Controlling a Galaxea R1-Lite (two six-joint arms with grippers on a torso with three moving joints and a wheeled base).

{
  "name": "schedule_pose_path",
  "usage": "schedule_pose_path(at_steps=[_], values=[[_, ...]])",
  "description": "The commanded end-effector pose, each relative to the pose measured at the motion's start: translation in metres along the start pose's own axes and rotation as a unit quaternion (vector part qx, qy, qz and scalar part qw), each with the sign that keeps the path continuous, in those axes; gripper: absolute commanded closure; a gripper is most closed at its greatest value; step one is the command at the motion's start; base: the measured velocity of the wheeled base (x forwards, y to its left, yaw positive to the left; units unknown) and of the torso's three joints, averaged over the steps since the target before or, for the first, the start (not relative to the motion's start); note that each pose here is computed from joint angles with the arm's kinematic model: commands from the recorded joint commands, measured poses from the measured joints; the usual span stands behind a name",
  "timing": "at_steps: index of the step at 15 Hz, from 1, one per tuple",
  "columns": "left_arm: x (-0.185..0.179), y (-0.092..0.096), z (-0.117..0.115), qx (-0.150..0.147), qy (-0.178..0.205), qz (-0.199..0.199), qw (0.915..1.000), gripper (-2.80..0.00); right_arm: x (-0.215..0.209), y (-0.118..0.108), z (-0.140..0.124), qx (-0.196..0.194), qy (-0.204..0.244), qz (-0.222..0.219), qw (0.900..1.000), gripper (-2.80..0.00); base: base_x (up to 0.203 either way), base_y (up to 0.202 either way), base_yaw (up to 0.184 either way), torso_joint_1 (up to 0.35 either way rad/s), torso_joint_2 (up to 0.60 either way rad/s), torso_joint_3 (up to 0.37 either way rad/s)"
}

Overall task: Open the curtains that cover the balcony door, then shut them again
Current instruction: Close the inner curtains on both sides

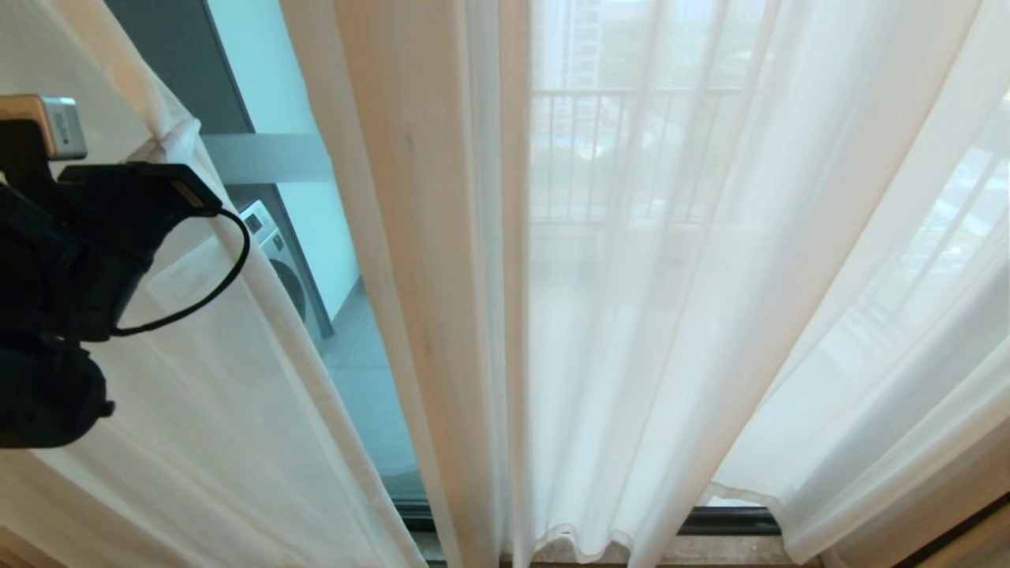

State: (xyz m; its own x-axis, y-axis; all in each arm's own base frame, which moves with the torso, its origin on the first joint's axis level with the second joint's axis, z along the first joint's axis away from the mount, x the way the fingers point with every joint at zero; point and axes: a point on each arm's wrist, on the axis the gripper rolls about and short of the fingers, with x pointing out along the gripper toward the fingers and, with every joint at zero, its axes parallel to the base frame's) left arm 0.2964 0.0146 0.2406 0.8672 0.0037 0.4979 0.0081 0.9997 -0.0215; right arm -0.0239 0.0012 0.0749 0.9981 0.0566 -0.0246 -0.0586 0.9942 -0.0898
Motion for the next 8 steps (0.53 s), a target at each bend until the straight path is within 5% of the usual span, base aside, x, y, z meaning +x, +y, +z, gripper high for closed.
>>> schedule_pose_path(at_steps=[1, 8], values=[[-0.0004, 0.0002, 0.0045, 0.000, -0.018, 0.000, 0.9998, 0.00, 0.0001, 0.0000, 0.0000, 0.000, 0.001, 0.000, 1.000, 0.00, 0.000, 0.000, 0.000, 0.000, 0.00, 0.000], [-0.0031, -0.0005, 0.0062, 0.001, -0.017, -0.001, 0.9999, 0.00, 0.0001, 0.0000, 0.0000, 0.000, 0.001, 0.001, 1.000, 0.00, 0.000, 0.000, 0.000, 0.000, 0.00, 0.000]])
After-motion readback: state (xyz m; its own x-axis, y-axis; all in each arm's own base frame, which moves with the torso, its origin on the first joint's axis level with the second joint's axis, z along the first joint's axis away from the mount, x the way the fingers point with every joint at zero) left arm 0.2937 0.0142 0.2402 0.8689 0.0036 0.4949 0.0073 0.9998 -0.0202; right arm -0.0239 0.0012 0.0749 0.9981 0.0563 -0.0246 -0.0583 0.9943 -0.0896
